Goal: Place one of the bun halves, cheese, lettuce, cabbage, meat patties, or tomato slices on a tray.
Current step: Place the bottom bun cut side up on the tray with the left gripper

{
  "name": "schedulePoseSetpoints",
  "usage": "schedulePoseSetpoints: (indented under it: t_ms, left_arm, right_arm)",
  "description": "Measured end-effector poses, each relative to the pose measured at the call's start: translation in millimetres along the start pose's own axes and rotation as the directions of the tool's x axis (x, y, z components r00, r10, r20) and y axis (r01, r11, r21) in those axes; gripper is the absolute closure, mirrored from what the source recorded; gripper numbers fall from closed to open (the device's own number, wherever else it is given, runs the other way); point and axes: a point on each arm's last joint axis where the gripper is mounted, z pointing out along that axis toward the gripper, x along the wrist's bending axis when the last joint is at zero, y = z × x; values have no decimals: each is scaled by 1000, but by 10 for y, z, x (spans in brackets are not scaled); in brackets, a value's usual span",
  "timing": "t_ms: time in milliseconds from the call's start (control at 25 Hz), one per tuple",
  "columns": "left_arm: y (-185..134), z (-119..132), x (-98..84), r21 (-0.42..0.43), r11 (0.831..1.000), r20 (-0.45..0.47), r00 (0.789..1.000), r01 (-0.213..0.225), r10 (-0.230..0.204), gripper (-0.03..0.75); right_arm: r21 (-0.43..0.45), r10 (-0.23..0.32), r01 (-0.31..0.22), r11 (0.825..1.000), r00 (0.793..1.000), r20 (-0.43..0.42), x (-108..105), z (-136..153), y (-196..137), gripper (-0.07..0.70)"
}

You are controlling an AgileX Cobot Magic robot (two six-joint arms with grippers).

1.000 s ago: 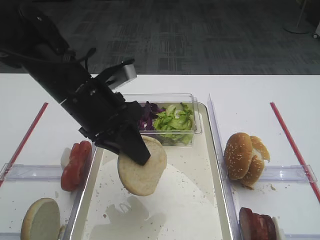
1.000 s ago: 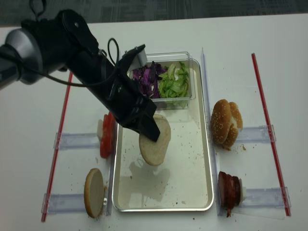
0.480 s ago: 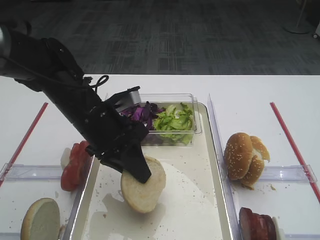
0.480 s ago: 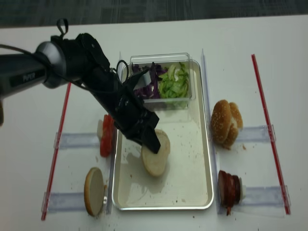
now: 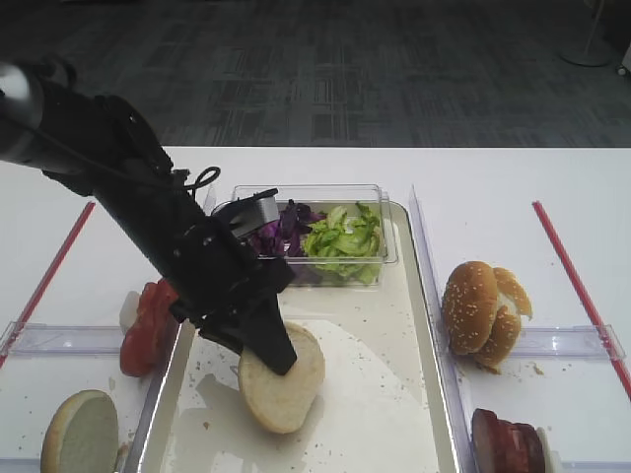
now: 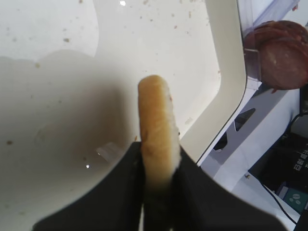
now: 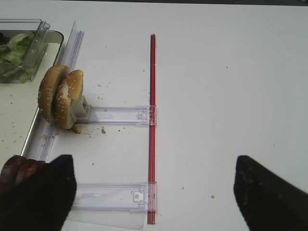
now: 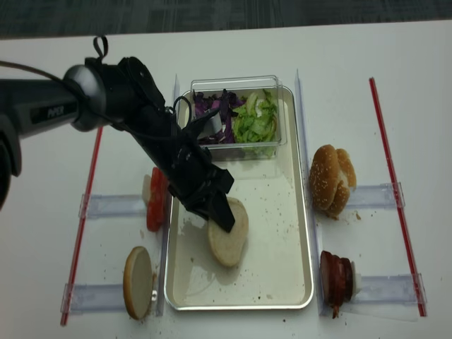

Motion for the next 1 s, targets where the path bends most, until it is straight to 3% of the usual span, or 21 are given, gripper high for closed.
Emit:
schedulePoseSetpoints:
  t_ms: [480,1000]
  left_arm:
    - [3,33,39,12,1000,-6,1000,6,-6,620]
    - [55,31,76,-44,999,-46,999,3,-6,620]
  right_arm:
    - [0,2,-2,1000,1000,0,0,0,0,-45]
    - [0,2,-2,1000,1000,0,0,0,0,-45]
